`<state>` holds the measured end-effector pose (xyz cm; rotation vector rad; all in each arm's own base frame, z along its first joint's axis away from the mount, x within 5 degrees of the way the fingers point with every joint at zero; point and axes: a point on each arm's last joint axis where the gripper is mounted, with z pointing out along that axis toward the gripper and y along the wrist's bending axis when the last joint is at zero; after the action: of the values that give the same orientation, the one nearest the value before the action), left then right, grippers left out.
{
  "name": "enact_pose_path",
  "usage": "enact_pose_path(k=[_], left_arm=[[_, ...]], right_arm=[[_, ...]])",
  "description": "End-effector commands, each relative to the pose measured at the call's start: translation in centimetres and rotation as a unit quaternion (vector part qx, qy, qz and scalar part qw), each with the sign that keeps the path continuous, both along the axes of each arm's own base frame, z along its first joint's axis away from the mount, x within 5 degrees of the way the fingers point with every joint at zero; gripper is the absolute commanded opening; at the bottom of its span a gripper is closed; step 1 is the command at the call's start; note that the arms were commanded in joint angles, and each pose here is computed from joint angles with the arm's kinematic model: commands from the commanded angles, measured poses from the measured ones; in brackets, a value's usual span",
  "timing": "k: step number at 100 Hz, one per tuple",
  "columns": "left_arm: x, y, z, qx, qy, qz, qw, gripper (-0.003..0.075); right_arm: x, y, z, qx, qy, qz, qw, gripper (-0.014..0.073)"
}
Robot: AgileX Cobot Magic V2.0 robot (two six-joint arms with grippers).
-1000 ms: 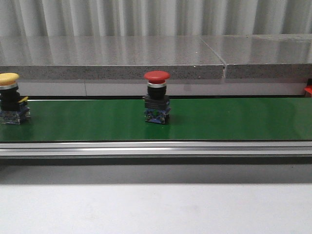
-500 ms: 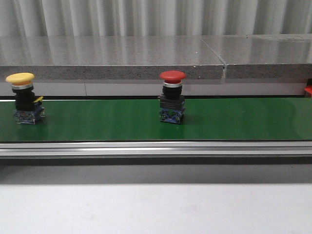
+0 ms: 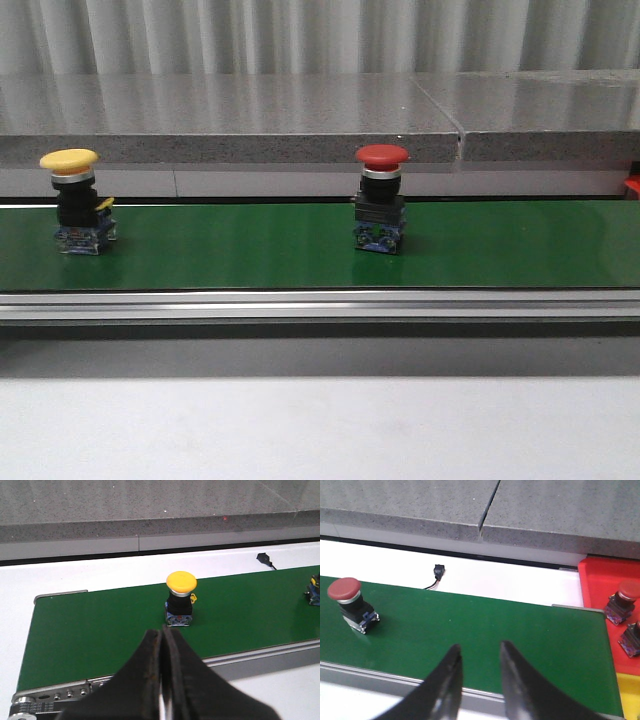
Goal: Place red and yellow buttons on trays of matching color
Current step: 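Move the right gripper over the red button nearing the belt's end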
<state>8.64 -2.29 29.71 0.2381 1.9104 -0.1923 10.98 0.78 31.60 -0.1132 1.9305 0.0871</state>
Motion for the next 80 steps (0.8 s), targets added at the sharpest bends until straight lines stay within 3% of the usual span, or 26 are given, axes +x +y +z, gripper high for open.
enact_pose_path(k=[1, 10, 36, 58, 80], left_arm=[[0.2, 0.0, 1.4, -0.017, -0.038, 0.006, 0.999, -0.0021], [0.2, 0.0, 1.4, -0.017, -0.038, 0.006, 0.999, -0.0021], [0.2, 0.0, 1.4, -0.017, -0.038, 0.006, 0.999, -0.0021], [0.2, 0.0, 1.4, -0.017, -0.038, 0.006, 0.999, -0.0021], [0.2, 0.0, 1.4, -0.017, -0.038, 0.006, 0.999, -0.0021]], right_arm=[[0.1, -0.1, 1.5, -0.001, -0.040, -0.008, 0.999, 0.0489], [0.1, -0.2, 1.6, -0.001, -0.044, -0.010, 0.999, 0.0592], [0.5, 0.1, 1.9, 0.056, -0.053, -0.012, 0.997, 0.0594], [2.9, 0.2, 0.1, 0.066, 0.024, 0.000, 0.998, 0.0594], [5.9, 1.4, -2.1, 0.045, 0.088, 0.046, 0.994, 0.0594]])
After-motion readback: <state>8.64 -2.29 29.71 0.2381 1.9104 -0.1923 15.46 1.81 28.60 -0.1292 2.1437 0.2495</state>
